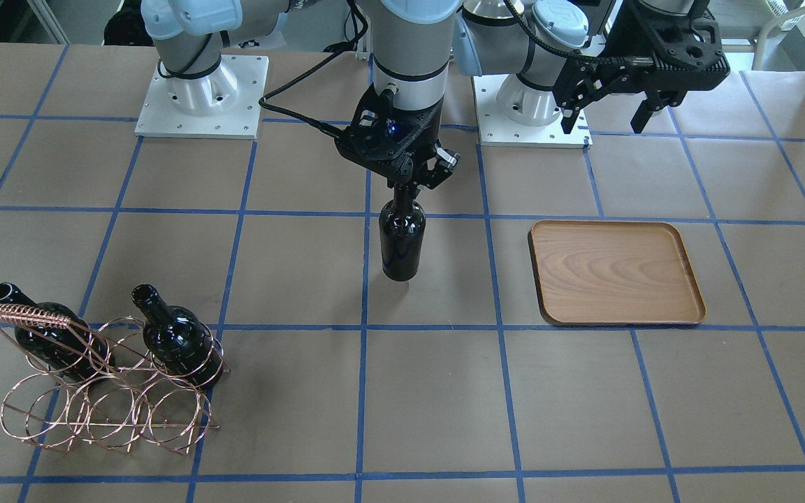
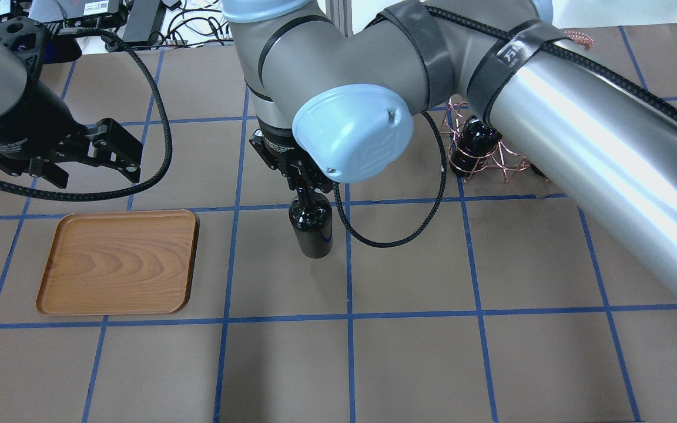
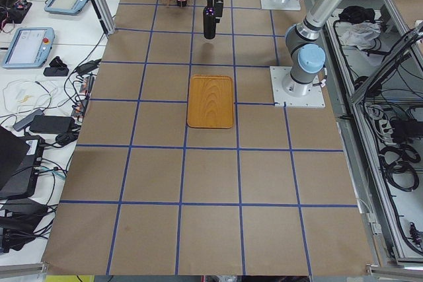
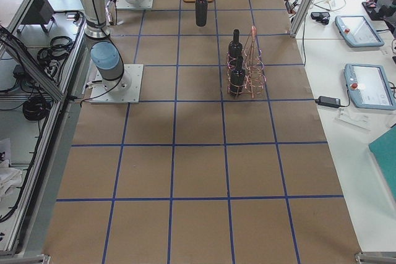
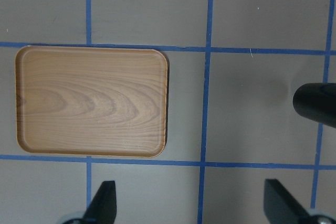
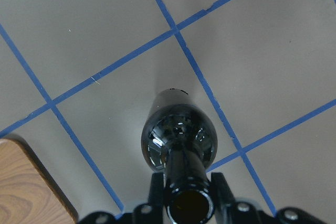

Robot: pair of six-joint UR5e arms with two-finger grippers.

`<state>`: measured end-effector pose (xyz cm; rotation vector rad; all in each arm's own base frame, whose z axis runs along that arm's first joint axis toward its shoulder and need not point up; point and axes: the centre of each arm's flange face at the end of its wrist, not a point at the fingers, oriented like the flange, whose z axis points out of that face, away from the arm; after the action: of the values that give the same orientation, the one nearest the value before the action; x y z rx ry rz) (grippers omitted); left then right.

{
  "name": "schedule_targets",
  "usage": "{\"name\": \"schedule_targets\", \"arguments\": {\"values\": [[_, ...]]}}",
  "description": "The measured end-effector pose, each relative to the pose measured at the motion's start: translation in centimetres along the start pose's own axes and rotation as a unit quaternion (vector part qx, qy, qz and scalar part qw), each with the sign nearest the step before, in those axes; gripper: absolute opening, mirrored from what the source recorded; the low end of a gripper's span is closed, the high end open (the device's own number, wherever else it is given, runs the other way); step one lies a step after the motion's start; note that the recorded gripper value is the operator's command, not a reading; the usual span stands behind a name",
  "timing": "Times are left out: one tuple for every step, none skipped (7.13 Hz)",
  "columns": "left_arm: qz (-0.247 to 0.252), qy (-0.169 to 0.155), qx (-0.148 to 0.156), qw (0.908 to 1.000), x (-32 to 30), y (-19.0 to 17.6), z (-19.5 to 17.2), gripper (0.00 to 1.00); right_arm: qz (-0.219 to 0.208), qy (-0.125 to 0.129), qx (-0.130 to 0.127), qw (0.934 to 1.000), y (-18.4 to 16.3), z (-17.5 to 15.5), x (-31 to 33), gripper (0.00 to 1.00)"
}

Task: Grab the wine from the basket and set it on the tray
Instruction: 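Lift the bottle out of the rack and set it upright on the table, then open the right gripper and raise it back over the rack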

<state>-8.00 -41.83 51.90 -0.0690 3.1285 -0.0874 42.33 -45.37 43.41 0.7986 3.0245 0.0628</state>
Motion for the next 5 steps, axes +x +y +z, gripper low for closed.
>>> {"name": "schedule_targets", "arguments": {"values": [[0.000, 0.000, -0.001, 1.0000, 0.0, 0.0, 0.0, 1.00, 0.003, 0.002, -0.001, 1.0000, 0.1, 0.4, -0.1, 0.89], [0.000, -0.001, -0.002, 1.0000, 0.0, 0.0, 0.0, 1.00, 0.003, 0.002, 0.000, 1.0000, 0.3, 0.6, -0.1, 0.95], [0.000, 0.000, -0.002, 1.0000, 0.0, 0.0, 0.0, 1.00, -0.002, 0.000, 0.004, 1.0000, 0.6, 0.7, -0.3, 0.98], [-0.001, 0.000, -0.003, 1.0000, 0.0, 0.1, 0.1, 1.00, -0.016, -0.001, 0.013, 0.9998, 0.6, 0.5, -0.3, 1.00], [0.000, 0.001, -0.005, 1.0000, 0.1, 0.1, 0.1, 1.00, -0.038, -0.004, 0.027, 0.9989, 0.0, -0.3, 0.0, 1.00]]}}
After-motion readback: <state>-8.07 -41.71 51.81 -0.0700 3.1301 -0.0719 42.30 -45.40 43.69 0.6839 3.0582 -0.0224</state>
